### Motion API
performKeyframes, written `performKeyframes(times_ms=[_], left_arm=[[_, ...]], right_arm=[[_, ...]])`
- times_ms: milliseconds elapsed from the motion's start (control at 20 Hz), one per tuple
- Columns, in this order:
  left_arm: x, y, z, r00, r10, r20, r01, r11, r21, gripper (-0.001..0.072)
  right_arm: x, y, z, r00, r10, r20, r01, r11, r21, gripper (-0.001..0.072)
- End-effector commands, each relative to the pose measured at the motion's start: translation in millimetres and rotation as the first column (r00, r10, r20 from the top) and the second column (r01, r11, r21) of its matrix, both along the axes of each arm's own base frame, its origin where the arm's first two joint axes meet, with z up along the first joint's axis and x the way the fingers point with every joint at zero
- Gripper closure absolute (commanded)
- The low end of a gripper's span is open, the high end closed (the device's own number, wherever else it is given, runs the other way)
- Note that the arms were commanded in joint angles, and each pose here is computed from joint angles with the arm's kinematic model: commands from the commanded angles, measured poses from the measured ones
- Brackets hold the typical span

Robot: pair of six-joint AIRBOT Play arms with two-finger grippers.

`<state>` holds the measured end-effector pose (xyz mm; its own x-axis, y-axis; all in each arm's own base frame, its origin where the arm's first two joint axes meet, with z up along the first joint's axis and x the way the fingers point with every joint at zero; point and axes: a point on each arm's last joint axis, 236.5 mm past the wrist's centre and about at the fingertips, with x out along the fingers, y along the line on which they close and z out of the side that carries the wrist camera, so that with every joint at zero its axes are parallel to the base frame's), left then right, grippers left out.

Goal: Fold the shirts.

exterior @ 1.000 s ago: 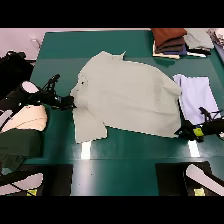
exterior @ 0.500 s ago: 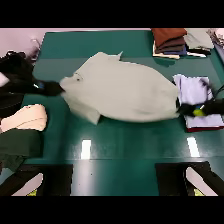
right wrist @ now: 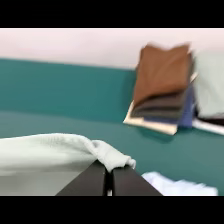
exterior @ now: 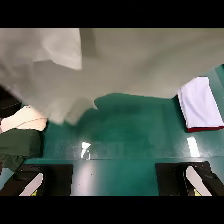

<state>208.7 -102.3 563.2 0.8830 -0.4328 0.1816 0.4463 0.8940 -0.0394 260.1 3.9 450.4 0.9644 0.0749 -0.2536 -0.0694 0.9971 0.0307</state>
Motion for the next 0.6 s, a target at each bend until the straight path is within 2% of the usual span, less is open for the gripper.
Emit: performKeyframes(times_ms=[0, 100, 250, 400, 550], left_arm=[[-33, 16, 39, 0.991, 0.061, 0.120, -0.055, 0.997, -0.053, 0.0682], [2, 18, 9, 0.997, 0.080, 0.006, -0.080, 0.997, -0.015, 0.0682], [90, 15, -87, 0.944, 0.085, -0.320, -0.072, 0.996, 0.052, 0.0682], [171, 10, -210, 0.774, 0.082, -0.628, -0.033, 0.995, 0.089, 0.0681], [221, 8, -354, 0.513, 0.087, -0.854, 0.001, 0.995, 0.102, 0.0681]], right_arm=[[-26, -10, 34, 0.995, -0.085, 0.045, 0.087, 0.996, -0.036, 0.0696], [-12, -14, 23, 0.997, -0.075, 0.006, 0.075, 0.997, 0.001, 0.0696], [37, -18, -44, 0.981, 0.005, -0.195, 0.012, 0.996, 0.086, 0.0696], [96, -10, -151, 0.875, 0.092, -0.475, -0.037, 0.992, 0.124, 0.0696], [131, -3, -282, 0.652, 0.072, -0.755, -0.058, 0.997, 0.046, 0.0696]])
